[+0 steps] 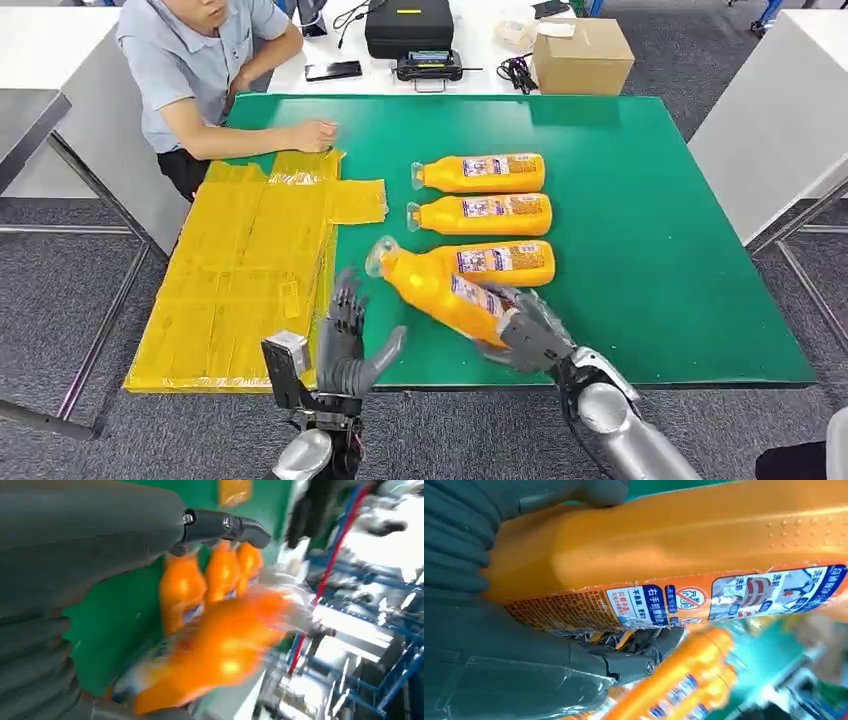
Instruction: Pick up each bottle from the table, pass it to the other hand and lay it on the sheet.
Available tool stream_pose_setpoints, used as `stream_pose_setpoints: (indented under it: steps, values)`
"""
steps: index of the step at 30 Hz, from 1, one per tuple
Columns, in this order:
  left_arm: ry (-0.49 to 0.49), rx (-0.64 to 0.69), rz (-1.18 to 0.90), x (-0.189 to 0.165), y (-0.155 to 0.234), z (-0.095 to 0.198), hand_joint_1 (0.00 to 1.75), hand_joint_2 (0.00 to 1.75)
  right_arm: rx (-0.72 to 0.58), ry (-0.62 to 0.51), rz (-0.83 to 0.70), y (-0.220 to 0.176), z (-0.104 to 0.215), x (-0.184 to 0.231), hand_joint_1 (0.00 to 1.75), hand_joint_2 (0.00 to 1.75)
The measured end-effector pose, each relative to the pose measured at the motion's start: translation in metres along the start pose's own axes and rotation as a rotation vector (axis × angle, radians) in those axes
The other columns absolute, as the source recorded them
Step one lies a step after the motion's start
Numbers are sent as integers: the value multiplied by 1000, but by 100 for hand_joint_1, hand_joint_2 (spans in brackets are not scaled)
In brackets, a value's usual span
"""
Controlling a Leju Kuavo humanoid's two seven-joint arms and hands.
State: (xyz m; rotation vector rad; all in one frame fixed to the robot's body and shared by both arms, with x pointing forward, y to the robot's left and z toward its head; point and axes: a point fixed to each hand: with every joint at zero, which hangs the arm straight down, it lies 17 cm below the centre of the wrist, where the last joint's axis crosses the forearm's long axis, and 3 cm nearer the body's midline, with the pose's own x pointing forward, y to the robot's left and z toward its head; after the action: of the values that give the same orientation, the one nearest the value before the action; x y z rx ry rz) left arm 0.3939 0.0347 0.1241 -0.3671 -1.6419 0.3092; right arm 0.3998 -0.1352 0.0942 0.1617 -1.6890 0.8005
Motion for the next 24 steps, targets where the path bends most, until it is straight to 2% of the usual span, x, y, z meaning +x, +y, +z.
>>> stream_pose_setpoints:
  steps: [5, 8, 13, 18, 24]
  values:
    - [94, -55, 69, -18, -6, 5, 0, 175, 17, -48, -51, 7, -5, 16, 175, 175]
    - [115, -87, 77, -22, -12, 8, 0, 175, 26, -75, -72, 10, -8, 23, 175, 175]
    - [103, -101, 66, -20, -15, 8, 0, 175, 31, -96, -93, 11, -14, 31, 175, 175]
    - [51, -169, 45, -8, -32, 5, 0, 175, 162, -106, -81, 34, -24, 33, 175, 175]
    - [31, -194, 41, -2, -38, 1, 0, 175, 240, -110, -65, 52, -31, 32, 175, 175]
